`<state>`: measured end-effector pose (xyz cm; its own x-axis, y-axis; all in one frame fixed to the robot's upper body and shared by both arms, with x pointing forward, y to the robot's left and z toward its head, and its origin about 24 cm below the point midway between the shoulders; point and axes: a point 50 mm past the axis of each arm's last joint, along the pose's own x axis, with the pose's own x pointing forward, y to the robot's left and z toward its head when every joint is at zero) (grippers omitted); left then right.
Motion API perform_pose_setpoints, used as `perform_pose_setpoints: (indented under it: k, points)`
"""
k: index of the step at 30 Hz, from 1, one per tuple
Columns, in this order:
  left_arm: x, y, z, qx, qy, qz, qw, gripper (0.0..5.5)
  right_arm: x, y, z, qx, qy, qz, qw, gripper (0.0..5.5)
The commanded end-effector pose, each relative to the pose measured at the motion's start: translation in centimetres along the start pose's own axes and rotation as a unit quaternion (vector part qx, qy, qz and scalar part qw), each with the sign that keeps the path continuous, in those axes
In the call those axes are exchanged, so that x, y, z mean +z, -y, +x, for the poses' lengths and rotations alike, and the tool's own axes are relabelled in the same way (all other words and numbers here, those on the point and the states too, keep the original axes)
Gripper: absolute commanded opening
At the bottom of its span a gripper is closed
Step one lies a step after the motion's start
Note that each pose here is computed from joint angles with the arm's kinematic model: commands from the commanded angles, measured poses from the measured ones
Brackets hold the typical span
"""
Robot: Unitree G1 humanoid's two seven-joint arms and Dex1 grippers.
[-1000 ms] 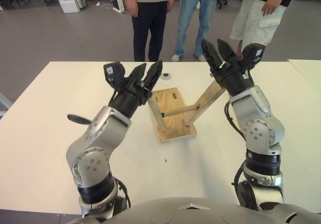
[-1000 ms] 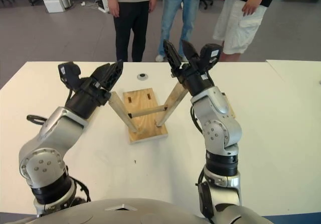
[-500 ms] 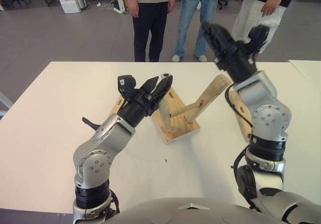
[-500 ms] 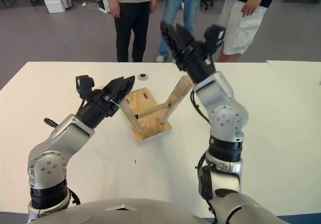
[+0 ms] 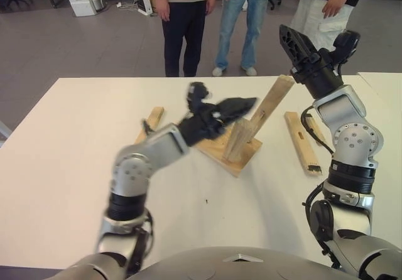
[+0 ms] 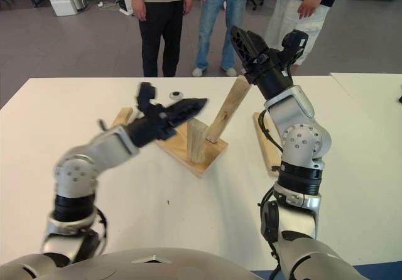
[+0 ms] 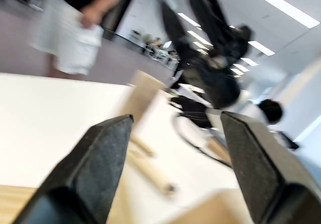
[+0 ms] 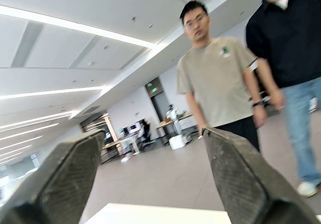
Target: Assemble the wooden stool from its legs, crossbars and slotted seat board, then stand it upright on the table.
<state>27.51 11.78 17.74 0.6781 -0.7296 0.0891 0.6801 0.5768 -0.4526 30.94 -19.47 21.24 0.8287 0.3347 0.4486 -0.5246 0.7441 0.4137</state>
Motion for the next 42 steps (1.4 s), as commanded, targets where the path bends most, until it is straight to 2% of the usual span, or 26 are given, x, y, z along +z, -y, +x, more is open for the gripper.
perform_pose_setpoints:
  k: [1,2,4,6,7,10,18,22,25,27,31,34,37,40,42]
  points:
    - [3.1,-8.0,-2.5,0.19,-0.031,0.227,0.955,3.21,0.8,5.1,-3.2,-0.166,0.059,-0.142,0.974,3.63]
    - [2.0,-10.0,-3.1,0.216,-0.074,0.276,0.934,3.21,-0.3,6.4,-4.8,-0.196,0.021,-0.211,0.958,3.63]
    - [-0.6,-13.3,-4.1,0.23,-0.158,0.34,0.898,3.21,-4.8,7.5,-8.2,-0.158,-0.138,-0.333,0.919,3.63]
    - [-3.1,-15.7,-4.8,0.208,-0.245,0.397,0.86,3.21,-9.8,6.8,-11.8,-0.063,-0.303,-0.354,0.883,3.63]
    - [-4.0,-16.3,-5.0,0.195,-0.272,0.416,0.845,3.21,-11.2,6.3,-13.0,-0.034,-0.349,-0.35,0.869,3.63]
    - [-5.4,-17.1,-4.3,0.158,-0.307,0.46,0.818,3.21,-12.7,6.1,-15.2,-0.011,-0.415,-0.341,0.843,3.63]
    - [-8.2,-15.1,0.0,0.055,-0.302,0.529,0.791,3.21,-13.7,7.1,-16.9,-0.012,-0.453,-0.334,0.827,3.63]
    - [-9.8,-14.6,-0.4,0.007,-0.319,0.537,0.781,3.21,-15.1,6.4,-16.0,0.018,-0.448,-0.315,0.836,3.63]
    - [-10.7,-14.2,-2.4,-0.068,-0.329,0.533,0.776,3.21,-16.1,6.6,-14.5,0.034,-0.439,-0.308,0.843,3.63]
    - [-10.7,-13.9,-4.5,-0.121,-0.324,0.508,0.789,3.21,-16.3,7.3,-13.5,0.037,-0.435,-0.31,0.845,3.63]
    - [-10.2,-11.5,-8.0,-0.182,-0.271,0.367,0.871,3.21,-16.0,8.4,-10.5,0.045,-0.422,-0.328,0.844,3.63]
    - [-10.5,-9.4,-9.4,-0.205,-0.275,0.322,0.882,3.21,-15.2,9.1,-8.5,0.037,-0.405,-0.345,0.846,3.63]
    - [-8.5,-9.4,-9.6,-0.186,-0.285,0.321,0.884,3.21,-12.4,10.1,-6.5,0.026,-0.369,-0.372,0.852,3.63]
    - [-3.8,-10.2,-7.8,-0.135,-0.246,0.383,0.88,3.21,-9.6,10.4,-5.3,0.04,-0.346,-0.396,0.849,3.63]
    - [-1.4,-11.5,-6.0,-0.079,-0.237,0.455,0.855,3.21,-9.0,10.2,-6.6,0.077,-0.373,-0.41,0.829,3.63]
